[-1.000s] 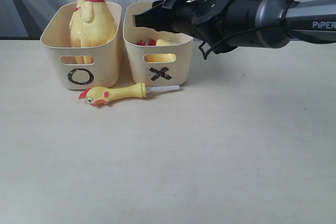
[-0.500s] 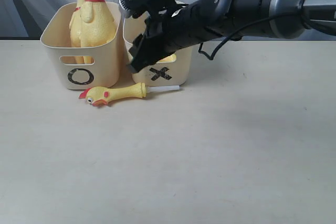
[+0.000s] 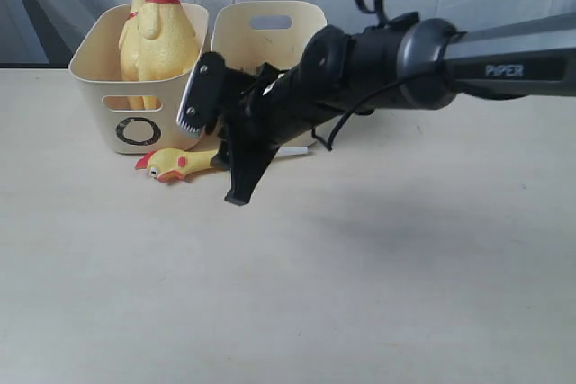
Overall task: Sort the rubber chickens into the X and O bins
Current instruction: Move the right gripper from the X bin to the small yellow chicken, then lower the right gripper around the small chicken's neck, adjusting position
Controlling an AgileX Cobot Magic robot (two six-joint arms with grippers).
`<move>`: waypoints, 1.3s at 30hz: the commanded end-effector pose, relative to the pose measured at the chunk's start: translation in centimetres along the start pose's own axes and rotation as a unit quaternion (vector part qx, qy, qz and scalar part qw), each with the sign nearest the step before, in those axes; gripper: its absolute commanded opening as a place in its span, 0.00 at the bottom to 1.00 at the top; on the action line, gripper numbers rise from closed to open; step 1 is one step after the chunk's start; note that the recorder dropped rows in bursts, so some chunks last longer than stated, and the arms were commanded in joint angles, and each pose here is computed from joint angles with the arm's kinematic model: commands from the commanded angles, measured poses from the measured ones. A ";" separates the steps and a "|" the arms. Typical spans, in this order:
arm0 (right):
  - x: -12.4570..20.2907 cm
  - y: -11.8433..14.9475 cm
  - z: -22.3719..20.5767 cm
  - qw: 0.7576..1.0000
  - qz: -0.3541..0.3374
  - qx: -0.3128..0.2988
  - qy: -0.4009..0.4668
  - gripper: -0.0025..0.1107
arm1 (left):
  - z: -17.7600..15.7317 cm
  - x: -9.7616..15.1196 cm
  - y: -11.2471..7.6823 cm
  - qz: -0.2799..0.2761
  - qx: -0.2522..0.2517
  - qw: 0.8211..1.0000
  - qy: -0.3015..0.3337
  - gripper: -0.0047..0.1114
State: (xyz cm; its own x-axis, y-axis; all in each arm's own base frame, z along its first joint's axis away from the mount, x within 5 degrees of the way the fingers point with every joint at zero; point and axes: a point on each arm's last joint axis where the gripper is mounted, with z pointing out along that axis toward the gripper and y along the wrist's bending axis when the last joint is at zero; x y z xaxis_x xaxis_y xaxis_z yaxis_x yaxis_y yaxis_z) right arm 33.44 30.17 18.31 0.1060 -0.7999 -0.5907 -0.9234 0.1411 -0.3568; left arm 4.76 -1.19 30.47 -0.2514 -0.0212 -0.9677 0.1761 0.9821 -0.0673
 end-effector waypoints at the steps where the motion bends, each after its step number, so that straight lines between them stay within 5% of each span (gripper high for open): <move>1: -0.5 0.9 2.4 0.998 -0.034 0.049 -0.005 0.38 | 0.0 0.0 0.0 -0.002 0.002 1.000 -0.003 0.25; 11: 1.2 1.1 5.4 0.993 -0.068 0.096 0.013 0.39 | 0.0 0.0 0.0 -0.002 0.002 1.000 -0.003 0.25; 17: 1.8 1.0 6.1 0.990 -0.075 0.117 0.016 0.54 | 0.0 0.0 0.0 -0.002 0.002 1.000 -0.003 0.25; 39: 3.6 0.5 7.4 0.985 -0.095 0.139 0.031 0.53 | 0.0 0.0 0.0 -0.002 0.002 1.000 -0.003 0.25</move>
State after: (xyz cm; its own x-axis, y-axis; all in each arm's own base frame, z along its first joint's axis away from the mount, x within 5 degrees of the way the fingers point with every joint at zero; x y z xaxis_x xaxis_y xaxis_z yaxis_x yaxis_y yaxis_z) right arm 35.67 32.10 10.44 0.2384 -0.8586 -0.4537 -0.7589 0.1268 -0.6388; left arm 4.76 -1.19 30.47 -0.2514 -0.0212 -0.9677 0.1761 0.9821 -0.0673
